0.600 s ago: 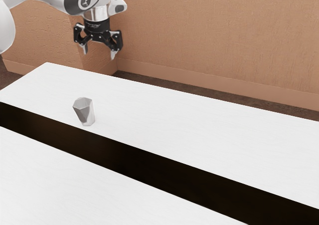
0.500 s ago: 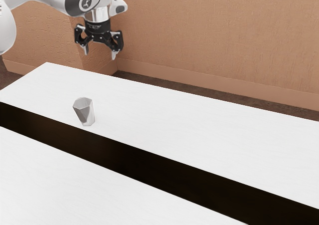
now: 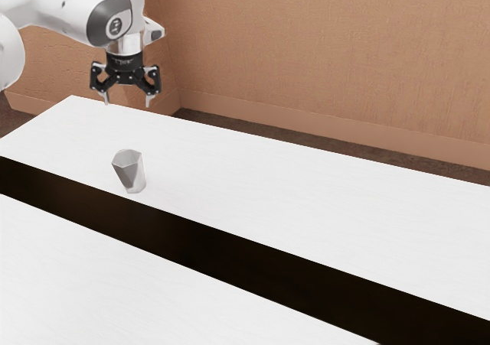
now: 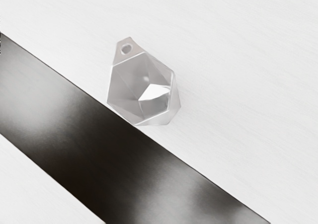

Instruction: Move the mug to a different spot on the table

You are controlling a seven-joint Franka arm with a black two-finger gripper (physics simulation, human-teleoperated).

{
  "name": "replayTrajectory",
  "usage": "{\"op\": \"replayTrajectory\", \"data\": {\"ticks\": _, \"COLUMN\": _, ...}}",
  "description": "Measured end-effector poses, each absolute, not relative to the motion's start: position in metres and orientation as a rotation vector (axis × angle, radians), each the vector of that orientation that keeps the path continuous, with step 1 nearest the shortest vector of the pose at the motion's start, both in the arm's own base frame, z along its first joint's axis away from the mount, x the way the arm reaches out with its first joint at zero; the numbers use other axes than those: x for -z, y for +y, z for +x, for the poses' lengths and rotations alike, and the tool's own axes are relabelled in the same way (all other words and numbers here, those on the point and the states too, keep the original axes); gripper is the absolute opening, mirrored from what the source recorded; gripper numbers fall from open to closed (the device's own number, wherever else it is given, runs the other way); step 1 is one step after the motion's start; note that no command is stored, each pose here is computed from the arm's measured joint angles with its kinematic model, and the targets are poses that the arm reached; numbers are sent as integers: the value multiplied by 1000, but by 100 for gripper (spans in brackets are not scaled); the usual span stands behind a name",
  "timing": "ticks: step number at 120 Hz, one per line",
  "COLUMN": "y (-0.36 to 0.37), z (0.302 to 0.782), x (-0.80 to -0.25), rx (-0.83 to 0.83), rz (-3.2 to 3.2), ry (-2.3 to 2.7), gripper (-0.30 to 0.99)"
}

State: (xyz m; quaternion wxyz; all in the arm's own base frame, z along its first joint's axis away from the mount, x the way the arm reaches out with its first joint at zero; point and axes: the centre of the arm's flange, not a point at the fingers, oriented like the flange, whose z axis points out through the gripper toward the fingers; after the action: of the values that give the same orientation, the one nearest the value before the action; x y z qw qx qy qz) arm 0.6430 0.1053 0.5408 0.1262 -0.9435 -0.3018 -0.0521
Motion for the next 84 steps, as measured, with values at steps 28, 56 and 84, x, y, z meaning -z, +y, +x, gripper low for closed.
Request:
{"op": "replayTrajectory", "data": {"ticks": 28, "y": 164, "z": 638, "x": -507, "rx": 201, "rz": -2683, "ry": -1145, "gripper": 69}}
{"op": "replayTrajectory", "data": {"ticks": 56, "y": 221, "z": 651, "x": -449, "rx": 246, "rz": -2632, "ry": -1388, "gripper": 69}}
{"op": "replayTrajectory", "data": {"ticks": 84, "y": 250, "z": 671, "x": -386, "rx": 273, "rz": -2625, "ry": -1520, "gripper": 69}}
